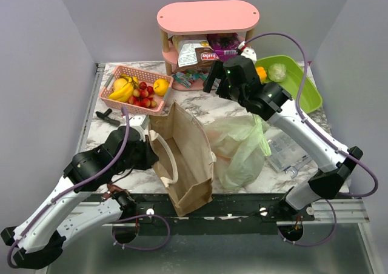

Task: Place the food into the grocery bag and tie it
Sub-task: Pick up the snack from the shelf.

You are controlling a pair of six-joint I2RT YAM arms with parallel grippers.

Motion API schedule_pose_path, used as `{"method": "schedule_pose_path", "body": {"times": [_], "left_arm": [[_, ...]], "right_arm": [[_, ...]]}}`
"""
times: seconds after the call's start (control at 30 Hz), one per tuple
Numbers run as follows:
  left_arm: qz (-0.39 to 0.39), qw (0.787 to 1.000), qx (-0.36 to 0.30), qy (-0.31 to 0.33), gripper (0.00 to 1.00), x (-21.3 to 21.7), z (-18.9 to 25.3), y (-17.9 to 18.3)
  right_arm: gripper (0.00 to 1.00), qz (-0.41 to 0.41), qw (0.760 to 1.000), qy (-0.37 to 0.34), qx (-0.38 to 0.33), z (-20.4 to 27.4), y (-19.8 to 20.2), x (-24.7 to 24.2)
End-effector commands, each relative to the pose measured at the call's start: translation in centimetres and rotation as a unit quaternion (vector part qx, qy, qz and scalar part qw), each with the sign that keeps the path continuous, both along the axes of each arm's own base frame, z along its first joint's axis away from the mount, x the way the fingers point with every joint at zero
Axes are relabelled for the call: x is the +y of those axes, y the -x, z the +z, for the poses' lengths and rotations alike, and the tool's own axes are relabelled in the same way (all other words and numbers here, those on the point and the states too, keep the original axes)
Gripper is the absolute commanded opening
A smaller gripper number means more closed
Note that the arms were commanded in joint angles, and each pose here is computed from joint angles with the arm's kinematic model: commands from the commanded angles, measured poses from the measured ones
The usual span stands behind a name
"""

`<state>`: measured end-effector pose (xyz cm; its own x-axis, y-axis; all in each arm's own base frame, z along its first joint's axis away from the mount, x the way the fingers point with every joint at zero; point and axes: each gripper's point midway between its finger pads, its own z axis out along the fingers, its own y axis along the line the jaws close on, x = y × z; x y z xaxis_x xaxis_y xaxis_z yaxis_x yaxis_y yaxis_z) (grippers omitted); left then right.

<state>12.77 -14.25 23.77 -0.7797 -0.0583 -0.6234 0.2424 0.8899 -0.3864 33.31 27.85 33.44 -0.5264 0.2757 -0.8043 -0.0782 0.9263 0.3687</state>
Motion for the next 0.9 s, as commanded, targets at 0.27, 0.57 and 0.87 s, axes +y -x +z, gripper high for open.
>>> {"method": "schedule_pose_path", "body": {"times": [0.27, 0.57, 0.87], "left_arm": [[-0.004, 0.994, -0.060, 0.090, 0.00, -0.3, 0.5, 0.6], [-0.003, 0.994, -0.062, 0.088, 0.00, 0.5, -0.1, 1.3], [-0.005, 0.994, -0.061, 0.096, 0.00, 0.5, -0.7, 1.6]], "right_arm": [[1.00, -0.019, 0.972, -0.231, 0.027, 0.0, -7.2, 3.0], [1.00, -0.051, 0.965, -0.257, 0.026, -2.5, -11.0, 3.3], [1.00, -0.097, 0.948, -0.303, 0.019, -4.4, -15.3, 2.0]]}}
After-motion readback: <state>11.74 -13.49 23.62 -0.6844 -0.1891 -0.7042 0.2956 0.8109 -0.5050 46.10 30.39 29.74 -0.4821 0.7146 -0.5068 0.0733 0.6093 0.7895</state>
